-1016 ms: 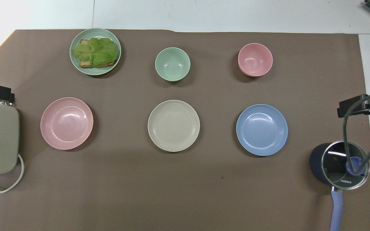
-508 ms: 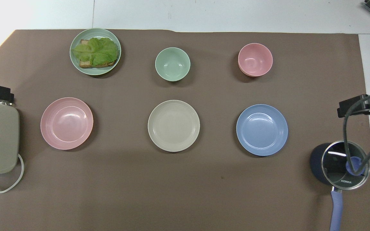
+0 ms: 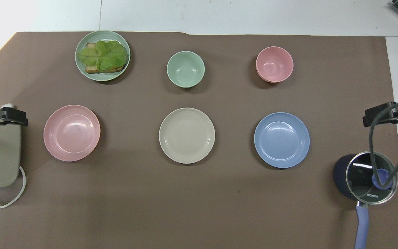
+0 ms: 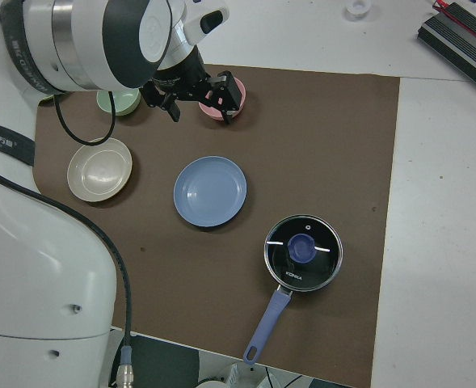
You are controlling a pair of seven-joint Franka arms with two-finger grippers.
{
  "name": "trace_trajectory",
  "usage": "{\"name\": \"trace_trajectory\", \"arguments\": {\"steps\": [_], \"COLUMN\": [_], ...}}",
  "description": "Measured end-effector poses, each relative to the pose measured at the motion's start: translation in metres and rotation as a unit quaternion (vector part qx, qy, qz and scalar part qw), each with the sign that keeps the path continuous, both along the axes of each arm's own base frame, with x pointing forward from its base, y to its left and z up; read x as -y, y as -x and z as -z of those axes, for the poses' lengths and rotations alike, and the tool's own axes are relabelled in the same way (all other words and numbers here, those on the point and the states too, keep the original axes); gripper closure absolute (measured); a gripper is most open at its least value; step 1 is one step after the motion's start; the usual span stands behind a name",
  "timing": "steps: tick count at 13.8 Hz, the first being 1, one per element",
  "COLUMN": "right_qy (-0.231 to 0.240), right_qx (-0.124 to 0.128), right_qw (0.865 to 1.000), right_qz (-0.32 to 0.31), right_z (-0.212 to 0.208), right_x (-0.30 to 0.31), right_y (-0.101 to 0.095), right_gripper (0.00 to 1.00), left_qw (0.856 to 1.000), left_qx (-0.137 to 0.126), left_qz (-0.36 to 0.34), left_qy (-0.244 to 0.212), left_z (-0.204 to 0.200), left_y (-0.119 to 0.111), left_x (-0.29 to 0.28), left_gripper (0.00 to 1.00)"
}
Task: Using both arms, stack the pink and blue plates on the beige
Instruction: 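Reach the left gripper to the pink plate rim and grasp it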
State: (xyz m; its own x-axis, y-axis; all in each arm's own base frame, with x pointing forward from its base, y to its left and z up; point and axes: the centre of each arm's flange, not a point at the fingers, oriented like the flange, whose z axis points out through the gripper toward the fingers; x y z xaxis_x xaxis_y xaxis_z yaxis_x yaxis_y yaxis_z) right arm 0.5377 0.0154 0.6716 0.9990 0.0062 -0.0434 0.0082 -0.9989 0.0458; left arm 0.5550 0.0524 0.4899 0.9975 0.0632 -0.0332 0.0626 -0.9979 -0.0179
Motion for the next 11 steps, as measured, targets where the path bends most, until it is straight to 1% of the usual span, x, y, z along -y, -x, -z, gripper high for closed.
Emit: {"name": "trace_trajectory", "arguments": {"steps": [3,6,8,11], "right_qy": [0.0,0.0,0.0,0.0], "right_qx": [0.0,0.0,0.0,0.0], "right_qw": [1.0,1.0,1.0,1.0], "right_qz": [0.001,0.001,0.001,0.001], "right_z": [0.0,0.0,0.0,0.0], "right_x": [0.001,0.001,0.001,0.001], "right_y": [0.0,0.0,0.0,0.0], "right_gripper": [0.0,0.0,0.0,0.0], "left_qw": [1.0,1.0,1.0,0.999], "left_qx": [-0.022,-0.023,-0.027,-0.037], "left_qz": [-0.006,-0.005,-0.008,-0.034], "left_qy": [0.005,0.008,0.009,0.009], "left_z": [0.074,0.131,0.154,0.165], "left_y": [-0.008,-0.019,-0.018,-0.012], "left_x": [-0.008,-0.008,-0.01,-0.013], "left_gripper": [0.0,0.0,0.0,0.0]}}
